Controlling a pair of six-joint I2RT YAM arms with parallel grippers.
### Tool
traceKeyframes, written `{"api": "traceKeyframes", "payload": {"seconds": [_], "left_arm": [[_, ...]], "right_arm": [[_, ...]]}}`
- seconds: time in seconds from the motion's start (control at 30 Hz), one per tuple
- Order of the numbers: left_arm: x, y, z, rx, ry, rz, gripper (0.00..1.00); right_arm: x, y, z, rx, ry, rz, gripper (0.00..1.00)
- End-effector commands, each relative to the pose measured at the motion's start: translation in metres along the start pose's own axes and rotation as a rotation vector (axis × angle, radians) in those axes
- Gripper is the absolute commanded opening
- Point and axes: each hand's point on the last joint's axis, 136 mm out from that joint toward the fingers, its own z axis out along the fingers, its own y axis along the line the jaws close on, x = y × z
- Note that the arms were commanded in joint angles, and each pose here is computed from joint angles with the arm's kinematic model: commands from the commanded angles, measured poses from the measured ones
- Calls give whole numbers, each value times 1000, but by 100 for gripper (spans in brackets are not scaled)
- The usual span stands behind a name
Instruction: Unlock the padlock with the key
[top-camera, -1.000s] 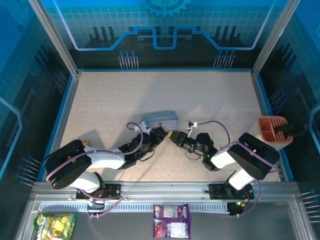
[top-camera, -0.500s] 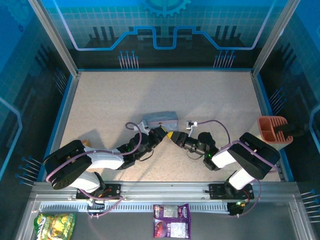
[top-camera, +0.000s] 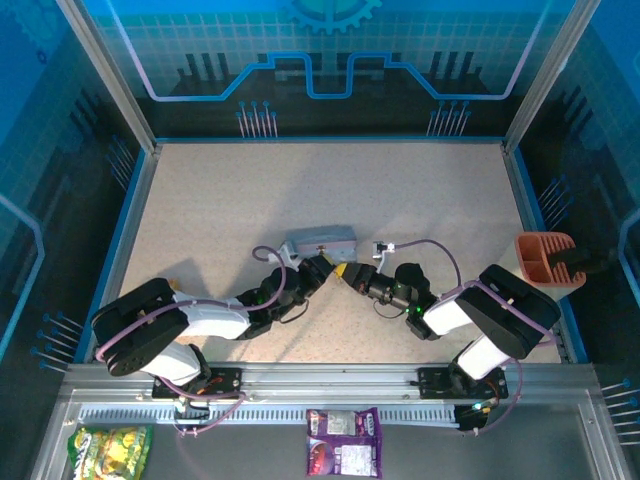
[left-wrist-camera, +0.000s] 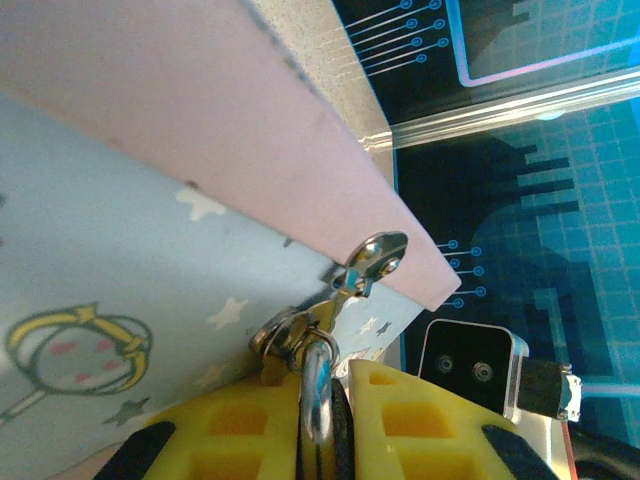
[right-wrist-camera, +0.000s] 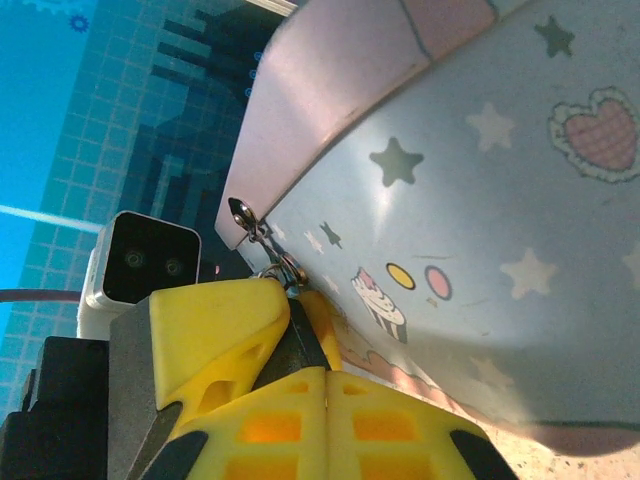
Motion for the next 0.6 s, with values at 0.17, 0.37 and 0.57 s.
{"api": "traceKeyframes", "payload": {"seconds": [0.17,0.37,0.57], "left_arm": [[26,-26,-5,86,86,9,0],[4,-24,-14,103,1,33,0],[-2,-27,-6,177,9,-8,0]], "right_arm": [[-24,77,5,-257,-52,-95,8],[-17,57,-5,-211,-34,-115,17],[-3,41,-16,-182,12,-136,21]]}}
